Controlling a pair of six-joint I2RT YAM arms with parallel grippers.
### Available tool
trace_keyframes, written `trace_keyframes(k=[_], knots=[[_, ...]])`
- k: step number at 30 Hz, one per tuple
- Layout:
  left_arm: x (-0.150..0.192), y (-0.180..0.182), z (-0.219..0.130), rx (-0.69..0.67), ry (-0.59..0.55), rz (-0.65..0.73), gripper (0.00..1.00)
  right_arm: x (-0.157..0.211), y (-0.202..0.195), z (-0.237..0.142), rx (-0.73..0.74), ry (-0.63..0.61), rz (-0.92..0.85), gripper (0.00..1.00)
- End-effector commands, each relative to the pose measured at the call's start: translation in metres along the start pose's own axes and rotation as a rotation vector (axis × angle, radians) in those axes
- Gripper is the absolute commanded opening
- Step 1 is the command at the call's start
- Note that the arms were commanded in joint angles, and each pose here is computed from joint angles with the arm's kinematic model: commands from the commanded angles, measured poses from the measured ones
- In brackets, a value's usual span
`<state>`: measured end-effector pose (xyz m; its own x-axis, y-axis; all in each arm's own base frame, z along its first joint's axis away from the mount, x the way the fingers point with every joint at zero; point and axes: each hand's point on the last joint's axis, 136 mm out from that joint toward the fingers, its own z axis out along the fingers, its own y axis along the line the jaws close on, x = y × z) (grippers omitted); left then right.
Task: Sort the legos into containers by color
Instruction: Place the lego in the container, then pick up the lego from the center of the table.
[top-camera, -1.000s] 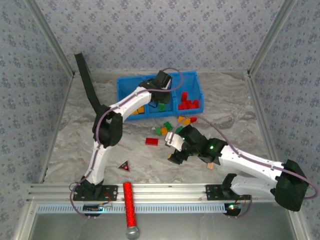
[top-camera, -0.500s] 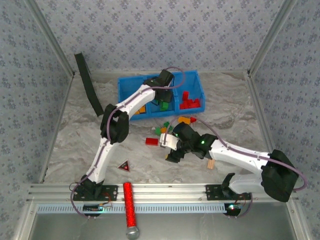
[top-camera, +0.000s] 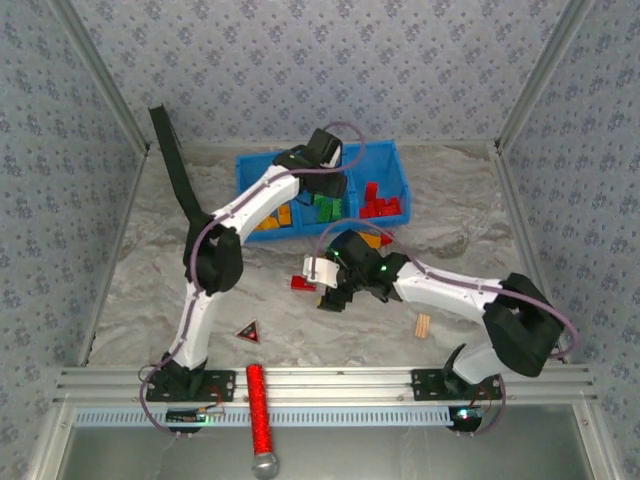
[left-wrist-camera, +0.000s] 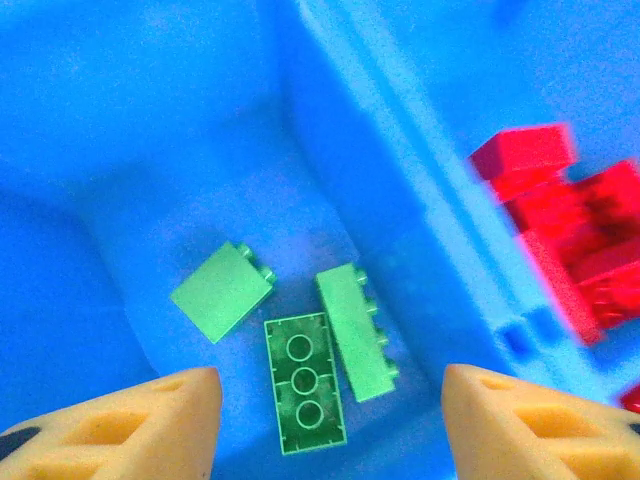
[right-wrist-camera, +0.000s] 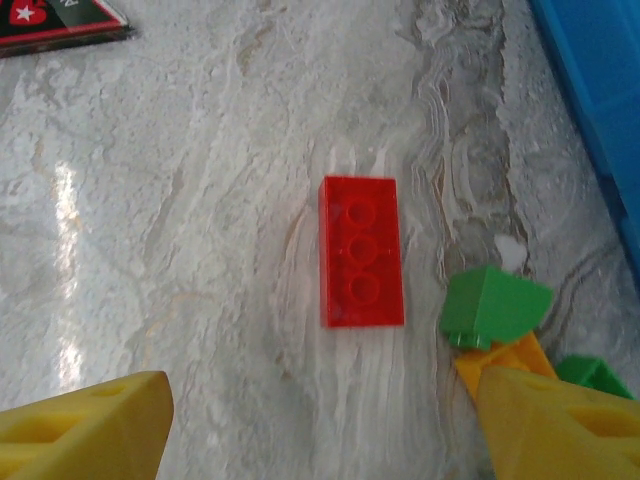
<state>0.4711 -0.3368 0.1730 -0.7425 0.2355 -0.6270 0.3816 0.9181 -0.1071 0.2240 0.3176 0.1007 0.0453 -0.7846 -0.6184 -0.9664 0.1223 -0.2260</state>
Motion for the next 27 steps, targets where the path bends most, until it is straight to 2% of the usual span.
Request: trace_keyframes(k=[1,6,15,24,27], knots=[[-0.043,-0.009,-0.066,0.088,-0.154,0.017,0.62,-0.019,-0.007,0.011,-0.017,-0.046,-0.057,0.81],[-0.045,0.01,-0.12,0.091,-0.215,0.008,0.63,-0.017,-0.008,0.043,-0.022,0.012,-0.098,0.8],[-0.007,0.068,-0.206,0.016,-0.31,-0.087,0.66,-0.011,-0.005,0.076,-0.08,0.099,-0.121,0.78],[0.051,0.102,-0.227,-0.062,-0.286,-0.162,0.67,0.014,0.002,0.097,-0.11,0.225,-0.12,0.68],[0.063,0.107,-0.236,-0.073,-0.284,-0.157,0.67,0.005,-0.004,0.099,-0.079,0.216,-0.118,0.61]])
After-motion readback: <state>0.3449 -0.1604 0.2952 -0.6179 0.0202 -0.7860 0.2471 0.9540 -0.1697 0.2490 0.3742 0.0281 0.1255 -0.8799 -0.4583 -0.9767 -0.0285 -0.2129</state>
